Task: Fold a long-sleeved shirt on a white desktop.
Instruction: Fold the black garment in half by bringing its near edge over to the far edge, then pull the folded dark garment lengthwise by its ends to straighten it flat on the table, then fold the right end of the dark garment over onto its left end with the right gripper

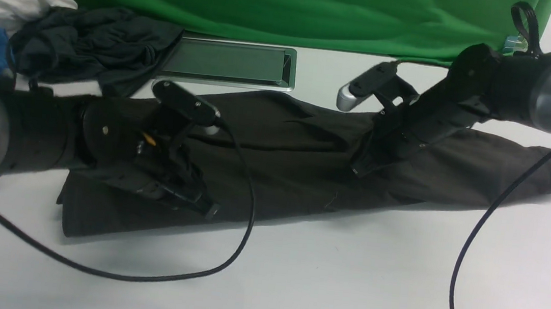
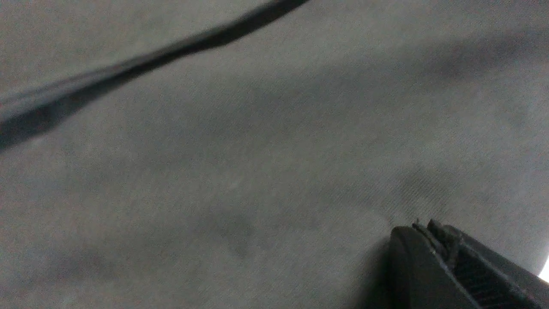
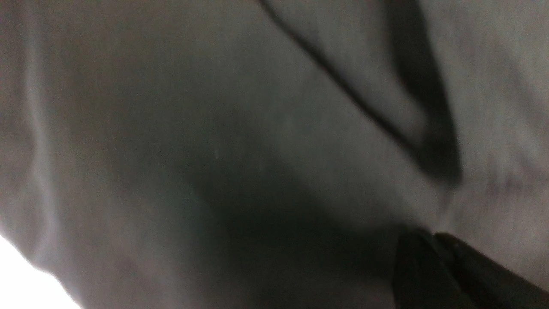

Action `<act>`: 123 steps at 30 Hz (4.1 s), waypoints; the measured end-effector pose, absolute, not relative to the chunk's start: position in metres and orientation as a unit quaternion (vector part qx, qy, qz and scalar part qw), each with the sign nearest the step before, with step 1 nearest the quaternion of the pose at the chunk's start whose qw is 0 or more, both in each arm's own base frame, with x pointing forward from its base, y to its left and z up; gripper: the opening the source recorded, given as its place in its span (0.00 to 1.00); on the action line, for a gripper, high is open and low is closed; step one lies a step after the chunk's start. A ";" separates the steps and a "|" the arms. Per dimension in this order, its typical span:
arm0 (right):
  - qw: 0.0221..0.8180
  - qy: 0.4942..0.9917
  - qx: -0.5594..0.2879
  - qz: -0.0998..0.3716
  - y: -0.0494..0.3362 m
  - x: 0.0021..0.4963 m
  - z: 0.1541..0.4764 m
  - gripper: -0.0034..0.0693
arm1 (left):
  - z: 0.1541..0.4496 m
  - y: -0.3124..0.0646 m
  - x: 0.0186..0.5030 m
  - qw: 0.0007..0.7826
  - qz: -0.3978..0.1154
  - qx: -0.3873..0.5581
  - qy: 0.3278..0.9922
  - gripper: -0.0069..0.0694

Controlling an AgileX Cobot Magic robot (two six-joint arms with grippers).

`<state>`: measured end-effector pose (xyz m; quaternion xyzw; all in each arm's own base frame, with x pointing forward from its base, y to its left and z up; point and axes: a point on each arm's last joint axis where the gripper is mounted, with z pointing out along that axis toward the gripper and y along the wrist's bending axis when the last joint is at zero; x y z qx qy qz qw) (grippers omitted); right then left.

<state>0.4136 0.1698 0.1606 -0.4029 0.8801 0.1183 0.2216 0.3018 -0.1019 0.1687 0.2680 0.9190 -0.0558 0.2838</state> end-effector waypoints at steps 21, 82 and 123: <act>0.520 0.803 -0.291 -0.023 0.164 0.487 0.172 0.07 | 0.163 -0.100 0.289 0.246 -0.064 0.283 0.925 0.11; 0.146 0.989 -0.013 0.034 -0.051 0.428 0.159 0.95 | 0.365 -0.162 0.334 0.444 -0.140 0.376 0.801 0.11; 0.305 0.948 -0.019 0.093 -0.020 0.323 0.374 0.14 | 0.373 -0.064 0.113 0.552 -0.103 0.322 0.762 0.11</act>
